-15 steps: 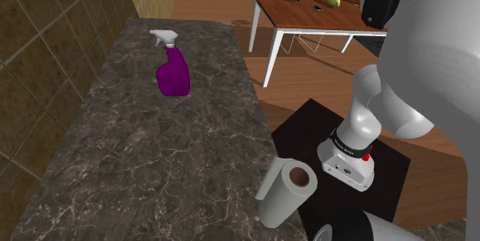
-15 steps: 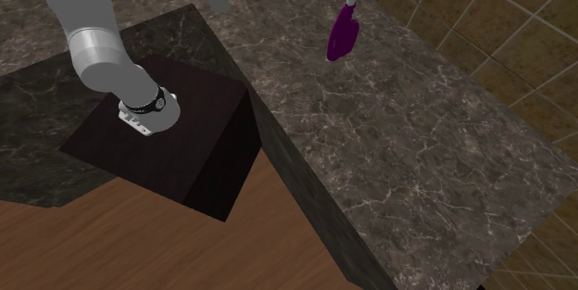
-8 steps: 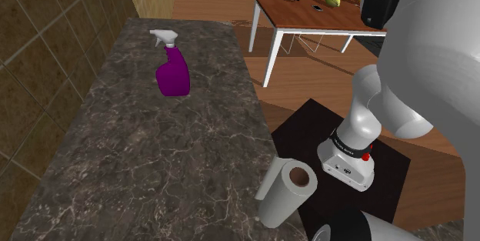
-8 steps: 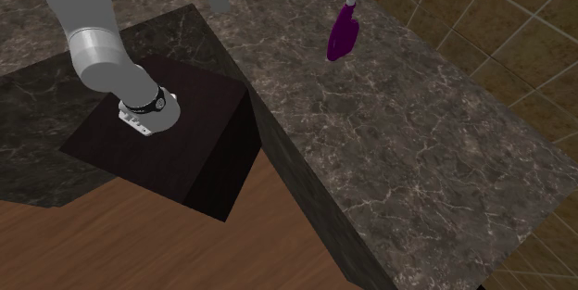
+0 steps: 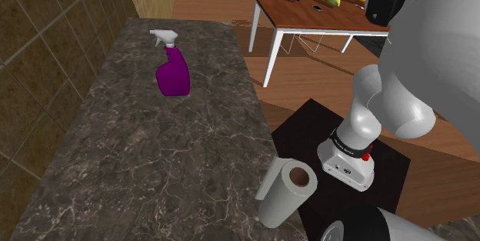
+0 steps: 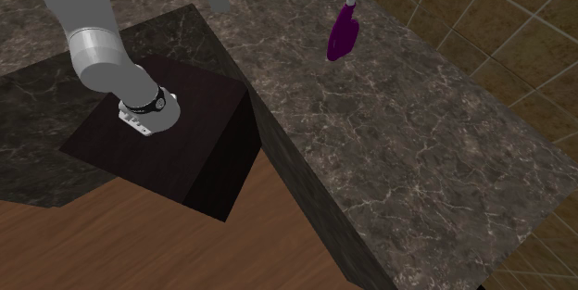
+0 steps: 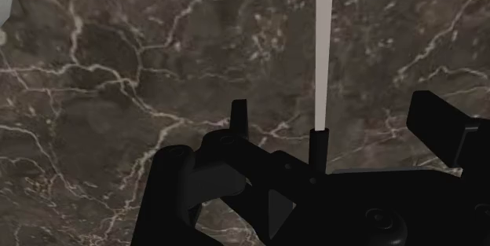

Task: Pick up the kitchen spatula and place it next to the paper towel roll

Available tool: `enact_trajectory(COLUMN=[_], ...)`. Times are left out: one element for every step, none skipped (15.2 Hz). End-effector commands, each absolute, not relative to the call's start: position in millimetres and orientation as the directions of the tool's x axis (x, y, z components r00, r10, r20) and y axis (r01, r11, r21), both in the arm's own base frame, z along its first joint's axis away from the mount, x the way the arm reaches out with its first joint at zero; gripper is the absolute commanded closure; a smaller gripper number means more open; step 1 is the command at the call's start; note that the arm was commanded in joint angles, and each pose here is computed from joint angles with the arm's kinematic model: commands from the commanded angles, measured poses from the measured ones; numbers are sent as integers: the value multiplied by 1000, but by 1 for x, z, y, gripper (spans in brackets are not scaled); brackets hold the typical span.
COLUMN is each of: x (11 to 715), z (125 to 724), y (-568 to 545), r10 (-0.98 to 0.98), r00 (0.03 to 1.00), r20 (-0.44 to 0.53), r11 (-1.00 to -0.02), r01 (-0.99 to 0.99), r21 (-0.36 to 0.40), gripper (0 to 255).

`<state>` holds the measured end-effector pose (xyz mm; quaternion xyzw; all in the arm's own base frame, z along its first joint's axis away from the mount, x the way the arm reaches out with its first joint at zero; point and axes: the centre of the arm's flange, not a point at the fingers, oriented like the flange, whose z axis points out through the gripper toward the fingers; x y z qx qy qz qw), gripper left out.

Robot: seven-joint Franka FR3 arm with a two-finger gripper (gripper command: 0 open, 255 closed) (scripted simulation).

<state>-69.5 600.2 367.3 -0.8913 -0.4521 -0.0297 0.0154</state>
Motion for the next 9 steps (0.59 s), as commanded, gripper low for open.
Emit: enact_trajectory(x=[-70,-70,-70,-70,-70,-70,-70,-70,-70], z=[390,400,400,400,400,400,400,400,400], y=[599,598,598,598,598,598,598,598,598], r10=[805,805,805,805,805,805,805,805,805], r00=[589,589,589,589,589,589,589,589,589], r20=[66,66,66,66,66,66,66,66,66], r11=[-591,-591,-591,-591,-591,-591,-591,-591,-591], r01=[807,807,807,807,807,807,807,807,807], r21=[0,0,0,0,-1,0,0,0,0], gripper=[0,0,0,0,0,0,0,0,0])
